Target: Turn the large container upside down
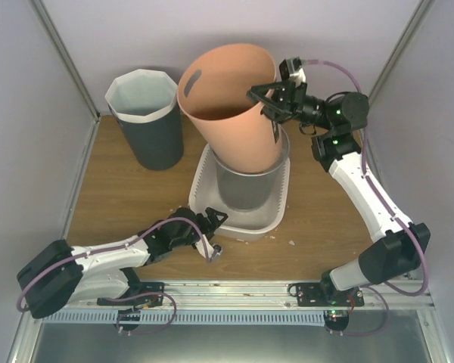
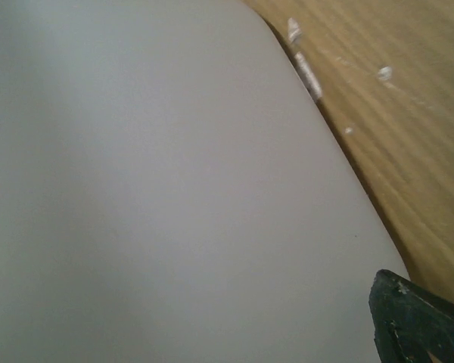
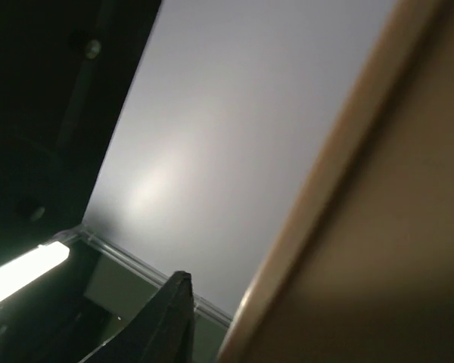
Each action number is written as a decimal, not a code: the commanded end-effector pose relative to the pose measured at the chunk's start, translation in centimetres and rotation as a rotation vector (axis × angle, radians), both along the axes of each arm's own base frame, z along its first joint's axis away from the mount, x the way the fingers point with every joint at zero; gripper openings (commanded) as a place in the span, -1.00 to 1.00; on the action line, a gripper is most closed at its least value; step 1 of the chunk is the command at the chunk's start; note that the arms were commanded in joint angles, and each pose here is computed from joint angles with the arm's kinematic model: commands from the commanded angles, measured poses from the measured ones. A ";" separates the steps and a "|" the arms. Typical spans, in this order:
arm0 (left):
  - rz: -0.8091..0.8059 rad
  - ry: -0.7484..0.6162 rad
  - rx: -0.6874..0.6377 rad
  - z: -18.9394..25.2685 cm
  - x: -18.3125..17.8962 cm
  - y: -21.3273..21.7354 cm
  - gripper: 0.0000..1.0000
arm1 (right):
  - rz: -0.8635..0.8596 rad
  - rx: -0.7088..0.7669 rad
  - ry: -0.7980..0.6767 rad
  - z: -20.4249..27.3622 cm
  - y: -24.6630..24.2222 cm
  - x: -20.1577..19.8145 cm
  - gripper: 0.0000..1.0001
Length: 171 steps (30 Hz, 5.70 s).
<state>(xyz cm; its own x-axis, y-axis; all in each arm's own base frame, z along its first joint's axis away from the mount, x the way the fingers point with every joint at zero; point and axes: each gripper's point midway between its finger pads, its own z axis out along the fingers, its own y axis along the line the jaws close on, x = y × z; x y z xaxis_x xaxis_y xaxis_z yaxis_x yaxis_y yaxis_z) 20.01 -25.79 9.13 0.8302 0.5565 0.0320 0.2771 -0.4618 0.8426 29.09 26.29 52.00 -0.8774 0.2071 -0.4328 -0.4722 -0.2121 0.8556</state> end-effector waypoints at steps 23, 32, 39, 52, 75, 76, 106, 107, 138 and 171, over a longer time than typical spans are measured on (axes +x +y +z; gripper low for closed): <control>0.426 0.021 -0.276 4.6 13.8 -9.8 0.98 | -0.424 -0.162 -0.700 15.2 -9.5 -2.4 -0.99; 0.481 0.010 -0.337 6.2 15.6 -9.2 0.98 | -0.928 -0.547 -0.650 10.0 -19.5 4.3 -0.99; 0.495 0.018 -0.358 7.2 15.7 -8.7 0.98 | -1.298 -0.988 -0.481 2.3 -27.6 7.8 -0.99; 0.538 0.028 -0.362 6.1 16.4 -8.5 0.98 | -1.153 -1.697 -0.107 -17.6 -31.0 11.2 -0.99; 0.630 0.059 -0.468 7.6 17.6 -5.9 0.98 | -0.886 -2.159 0.128 -38.3 -30.5 11.4 -0.99; 0.631 0.057 -0.471 7.7 17.6 -5.8 0.98 | -0.878 -2.169 0.134 -38.9 -30.5 11.5 -0.99; 0.804 0.022 -0.507 8.6 21.8 2.9 0.98 | -0.534 -2.336 0.156 -49.8 -25.0 10.7 0.39; 0.804 0.020 -0.510 8.8 21.8 3.0 0.98 | -0.512 -2.338 0.160 -50.4 -24.9 10.5 0.40; 0.812 0.086 -0.520 7.0 21.3 2.8 0.98 | -0.540 -2.694 -0.110 -52.2 -25.1 9.9 0.88; 0.824 0.061 -0.555 9.4 21.9 3.3 0.98 | -0.201 -2.636 -0.131 -55.3 -18.1 -0.2 1.00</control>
<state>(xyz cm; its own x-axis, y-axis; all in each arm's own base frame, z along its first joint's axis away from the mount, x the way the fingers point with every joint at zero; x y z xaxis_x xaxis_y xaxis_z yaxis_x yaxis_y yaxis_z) 41.32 -22.19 14.69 0.1405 0.9130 -0.3830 0.4528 0.2848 0.8449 40.65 9.80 4.87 -0.8201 -0.3291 -0.4680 0.0849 0.7390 -0.6684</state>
